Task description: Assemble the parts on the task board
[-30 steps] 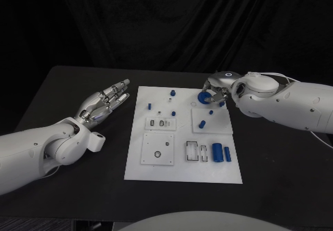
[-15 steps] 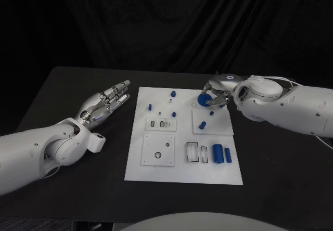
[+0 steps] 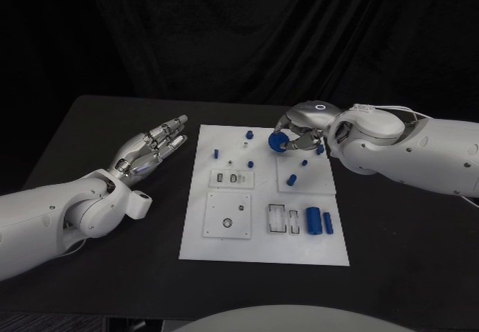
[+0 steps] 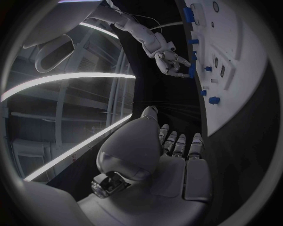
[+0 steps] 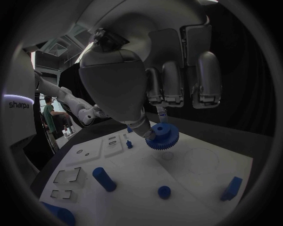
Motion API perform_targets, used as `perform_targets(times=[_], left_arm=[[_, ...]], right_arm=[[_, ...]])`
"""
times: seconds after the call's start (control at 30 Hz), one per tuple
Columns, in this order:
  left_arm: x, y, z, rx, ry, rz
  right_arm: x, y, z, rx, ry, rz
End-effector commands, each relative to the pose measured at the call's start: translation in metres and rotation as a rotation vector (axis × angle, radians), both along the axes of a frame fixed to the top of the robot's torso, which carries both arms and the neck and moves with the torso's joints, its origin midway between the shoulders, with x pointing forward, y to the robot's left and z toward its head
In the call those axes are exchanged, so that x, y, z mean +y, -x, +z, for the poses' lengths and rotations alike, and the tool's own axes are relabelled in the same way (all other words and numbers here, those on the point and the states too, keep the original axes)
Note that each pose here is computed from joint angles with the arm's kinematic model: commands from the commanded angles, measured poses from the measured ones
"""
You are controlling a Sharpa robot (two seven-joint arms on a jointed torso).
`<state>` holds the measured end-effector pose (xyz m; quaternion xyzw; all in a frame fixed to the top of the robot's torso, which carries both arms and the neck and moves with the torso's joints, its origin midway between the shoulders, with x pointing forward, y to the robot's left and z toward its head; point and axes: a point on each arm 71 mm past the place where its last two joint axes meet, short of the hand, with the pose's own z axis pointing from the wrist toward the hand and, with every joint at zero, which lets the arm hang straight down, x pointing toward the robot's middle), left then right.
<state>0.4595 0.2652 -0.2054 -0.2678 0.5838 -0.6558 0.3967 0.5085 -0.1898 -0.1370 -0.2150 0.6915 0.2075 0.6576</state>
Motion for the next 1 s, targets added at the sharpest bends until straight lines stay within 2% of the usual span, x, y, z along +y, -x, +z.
perform_targets(times=[0.03,0.27,0.5,1.0], left_arm=[[-0.003,0.0016,0.0058,-0.066,0.058,-0.026],[-0.004,0.001,0.0055,-0.065,0.058,-0.027],[-0.006,0.0002,0.0049,-0.061,0.058,-0.034],[-0.01,-0.0012,0.0041,-0.056,0.06,-0.045]], right_arm=[[0.011,0.002,0.004,-0.031,0.008,0.041],[0.032,0.0,0.004,-0.027,0.021,0.082],[0.051,-0.008,0.003,-0.023,0.04,0.107],[0.072,-0.025,-0.002,-0.02,0.07,0.114]])
